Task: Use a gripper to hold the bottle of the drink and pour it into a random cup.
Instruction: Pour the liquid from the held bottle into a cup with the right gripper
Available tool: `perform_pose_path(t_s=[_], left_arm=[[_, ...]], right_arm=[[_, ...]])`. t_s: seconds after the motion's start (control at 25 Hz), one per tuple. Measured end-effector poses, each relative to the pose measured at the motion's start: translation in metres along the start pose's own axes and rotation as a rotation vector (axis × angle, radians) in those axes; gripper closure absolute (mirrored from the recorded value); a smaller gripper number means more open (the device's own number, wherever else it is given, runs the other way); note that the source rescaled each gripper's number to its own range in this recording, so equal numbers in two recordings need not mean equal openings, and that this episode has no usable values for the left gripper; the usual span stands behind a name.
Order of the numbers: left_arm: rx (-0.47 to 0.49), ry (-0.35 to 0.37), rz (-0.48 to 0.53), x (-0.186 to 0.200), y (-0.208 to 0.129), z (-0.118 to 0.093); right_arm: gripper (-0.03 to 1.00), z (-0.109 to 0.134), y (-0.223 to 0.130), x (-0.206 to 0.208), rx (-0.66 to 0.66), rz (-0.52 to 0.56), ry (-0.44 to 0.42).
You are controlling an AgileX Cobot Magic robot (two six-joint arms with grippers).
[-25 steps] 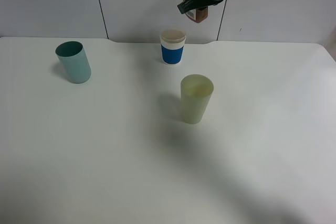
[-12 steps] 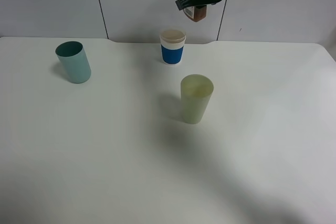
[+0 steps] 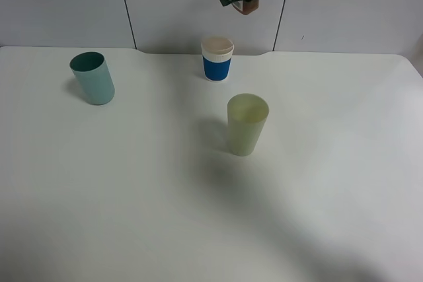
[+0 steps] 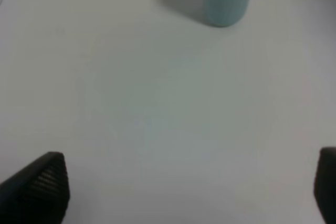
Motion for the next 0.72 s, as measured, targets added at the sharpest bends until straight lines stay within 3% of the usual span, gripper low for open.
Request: perform_pose_path(t_s=[0.08, 0.2, 0.36, 0.72], left_arm=[[0.003, -0.005, 0.0, 0.0, 0.0, -0.001], [0.0, 0.0, 0.0, 0.0, 0.0, 0.0], [0.003, -0.005, 0.0, 0.0, 0.0, -0.001], [0.0, 0.0, 0.0, 0.0, 0.0, 0.0]], right_arm=[[0.95, 0.005, 0.007, 0.0, -0.03, -0.052, 0.031], [0.95, 0.026, 0.015, 0.002, -0.037, -0.121, 0.151], [0.95, 0.046, 0.016, 0.007, -0.01, -0.145, 0.273], [0.95, 0.058, 0.013, 0.017, 0.107, -0.207, 0.452]])
Point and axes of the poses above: a point on each arm's last joint axis where the gripper is mounted, x pointing back along that axis away from the gripper, z along the wrist's bending axis when the last joint is at zero, y = z × x, the point moved 7 cm from there along -x, pointing out along that axis toward the gripper, and after that the axes turned 7 degrees about x, right-handed, at the moved point
